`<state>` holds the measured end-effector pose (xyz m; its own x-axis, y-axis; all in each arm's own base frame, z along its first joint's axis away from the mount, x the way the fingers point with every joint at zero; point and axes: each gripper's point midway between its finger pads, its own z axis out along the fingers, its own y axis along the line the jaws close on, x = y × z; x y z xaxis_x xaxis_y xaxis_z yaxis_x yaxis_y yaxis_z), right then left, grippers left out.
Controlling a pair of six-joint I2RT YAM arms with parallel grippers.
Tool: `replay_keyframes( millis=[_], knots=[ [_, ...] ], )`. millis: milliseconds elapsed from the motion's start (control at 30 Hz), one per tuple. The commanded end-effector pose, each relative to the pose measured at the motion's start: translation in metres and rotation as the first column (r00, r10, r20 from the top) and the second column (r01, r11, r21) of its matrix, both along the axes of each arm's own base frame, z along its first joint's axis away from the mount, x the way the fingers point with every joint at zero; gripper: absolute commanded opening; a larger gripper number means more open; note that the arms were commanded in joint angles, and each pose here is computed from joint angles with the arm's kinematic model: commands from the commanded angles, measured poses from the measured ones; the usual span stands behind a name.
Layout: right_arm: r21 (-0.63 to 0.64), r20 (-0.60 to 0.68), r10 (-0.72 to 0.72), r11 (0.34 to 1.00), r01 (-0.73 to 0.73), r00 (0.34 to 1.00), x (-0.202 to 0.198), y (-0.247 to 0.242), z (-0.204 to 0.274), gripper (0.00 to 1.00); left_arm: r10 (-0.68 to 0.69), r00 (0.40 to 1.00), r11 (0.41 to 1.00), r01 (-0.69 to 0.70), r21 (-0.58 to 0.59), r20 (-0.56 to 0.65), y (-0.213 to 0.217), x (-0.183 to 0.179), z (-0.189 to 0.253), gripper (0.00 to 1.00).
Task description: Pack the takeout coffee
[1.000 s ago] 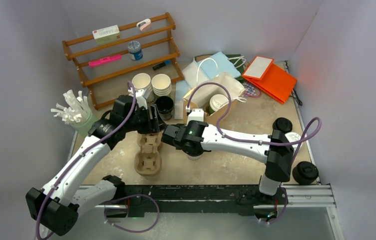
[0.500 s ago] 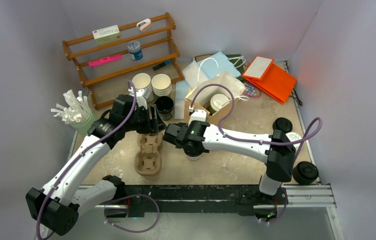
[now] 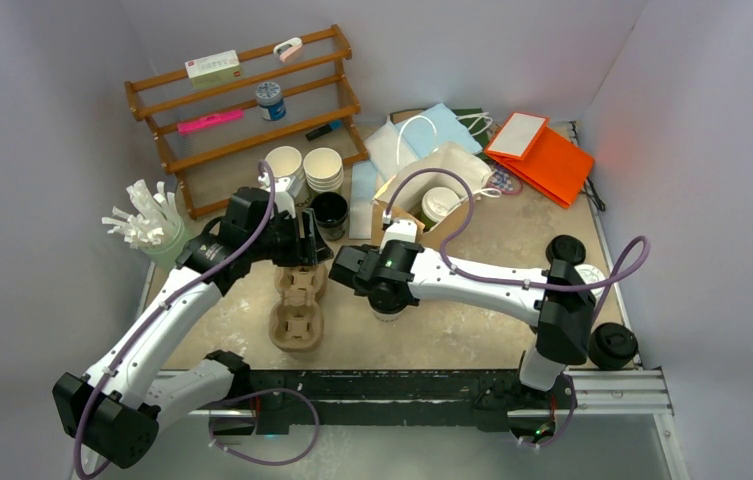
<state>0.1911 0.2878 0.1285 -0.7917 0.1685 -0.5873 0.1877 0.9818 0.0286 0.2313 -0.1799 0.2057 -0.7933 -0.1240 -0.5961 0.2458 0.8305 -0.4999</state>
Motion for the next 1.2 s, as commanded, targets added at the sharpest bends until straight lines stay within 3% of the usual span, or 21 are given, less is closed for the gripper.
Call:
replay_keyframes(
  millis=[0, 333, 533, 833, 1000, 1167],
  knots=[
    [0.015, 0.022, -0.014, 1.0, 0.014, 1.0, 0.003, -0.009, 0.025, 0.75, 0.001, 0.998, 1.0, 0.0, -0.01, 0.069, 0.0, 0.011, 0.021, 0.59],
    [0.067, 0.082, 0.225, 0.971, -0.231, 0.971, 0.004, 0.015, 0.072, 0.71, 0.018, 0.996, 1.0, -0.016, -0.021, 0.083, 0.001, 0.013, 0.025, 0.59],
    [0.187, 0.175, 0.401, 0.883, -0.43, 0.899, -0.009, 0.037, 0.127, 0.69, 0.042, 0.992, 0.999, -0.039, -0.028, 0.117, 0.005, 0.018, 0.035, 0.59],
    [0.251, 0.437, 0.473, 0.753, -0.608, 0.766, -0.009, 0.042, 0.235, 0.66, 0.125, 0.969, 0.991, -0.134, 0.025, 0.214, 0.023, 0.037, 0.062, 0.59],
    [0.166, 0.568, 0.422, 0.782, -0.601, 0.706, 0.007, 0.019, 0.28, 0.65, 0.174, 0.943, 0.982, -0.188, 0.024, 0.283, 0.03, 0.049, 0.086, 0.59],
    [0.065, 0.639, 0.36, 0.855, -0.514, 0.68, 0.034, -0.024, 0.311, 0.65, 0.104, 0.946, 0.995, -0.099, -0.032, 0.307, 0.005, 0.066, 0.101, 0.6]
  ],
)
